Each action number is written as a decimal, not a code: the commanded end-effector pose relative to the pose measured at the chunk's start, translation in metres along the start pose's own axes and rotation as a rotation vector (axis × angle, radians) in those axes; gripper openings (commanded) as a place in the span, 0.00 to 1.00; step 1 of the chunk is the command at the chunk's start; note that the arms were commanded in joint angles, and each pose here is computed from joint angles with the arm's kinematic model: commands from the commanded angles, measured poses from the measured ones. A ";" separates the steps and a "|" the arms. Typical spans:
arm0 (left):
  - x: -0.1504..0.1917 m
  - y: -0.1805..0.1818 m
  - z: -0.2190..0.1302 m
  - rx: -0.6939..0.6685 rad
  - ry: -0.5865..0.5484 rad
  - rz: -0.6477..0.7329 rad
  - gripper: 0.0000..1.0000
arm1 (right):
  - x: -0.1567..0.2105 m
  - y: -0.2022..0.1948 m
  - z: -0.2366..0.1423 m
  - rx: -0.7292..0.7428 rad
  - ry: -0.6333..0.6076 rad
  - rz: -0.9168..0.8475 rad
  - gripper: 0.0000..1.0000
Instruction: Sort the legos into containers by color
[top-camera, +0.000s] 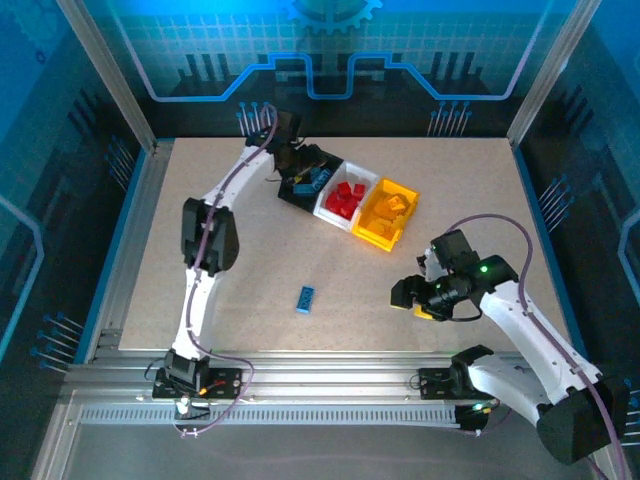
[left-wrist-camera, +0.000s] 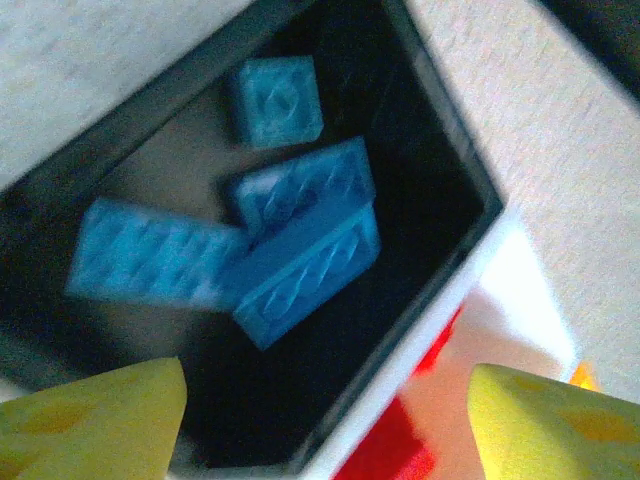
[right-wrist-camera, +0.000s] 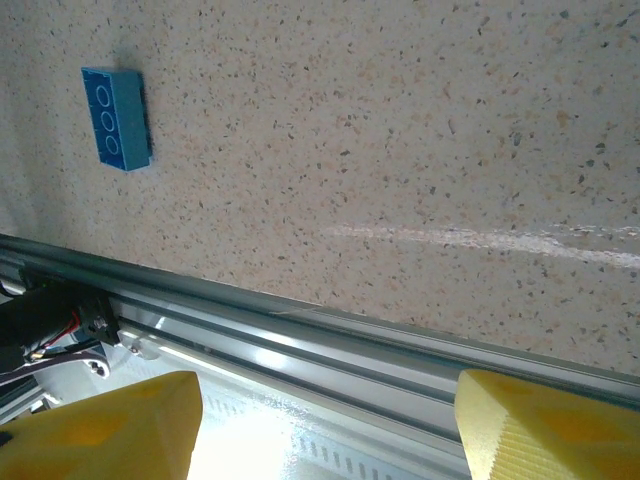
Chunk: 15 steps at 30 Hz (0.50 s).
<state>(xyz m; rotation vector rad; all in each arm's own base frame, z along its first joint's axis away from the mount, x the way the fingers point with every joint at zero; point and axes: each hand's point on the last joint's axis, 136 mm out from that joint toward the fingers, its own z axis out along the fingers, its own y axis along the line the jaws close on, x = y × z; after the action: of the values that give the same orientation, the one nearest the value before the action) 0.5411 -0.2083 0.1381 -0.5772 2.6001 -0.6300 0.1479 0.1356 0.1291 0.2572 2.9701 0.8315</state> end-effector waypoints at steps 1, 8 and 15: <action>0.045 -0.003 -0.079 -0.071 -0.014 0.290 0.85 | -0.004 0.002 -0.004 0.000 -0.008 -0.004 0.69; 0.192 0.065 -0.095 -0.324 0.169 0.558 0.99 | -0.001 -0.002 0.002 -0.004 0.013 0.004 0.69; 0.257 0.094 -0.069 -0.436 0.202 0.523 0.99 | 0.006 -0.003 0.003 -0.014 0.038 0.005 0.69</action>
<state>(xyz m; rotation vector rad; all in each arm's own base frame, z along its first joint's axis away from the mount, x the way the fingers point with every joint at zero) 0.2658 -0.2412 0.0862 0.1857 2.9352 -0.0575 0.1478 0.1364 0.1264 0.2589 2.9843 0.8407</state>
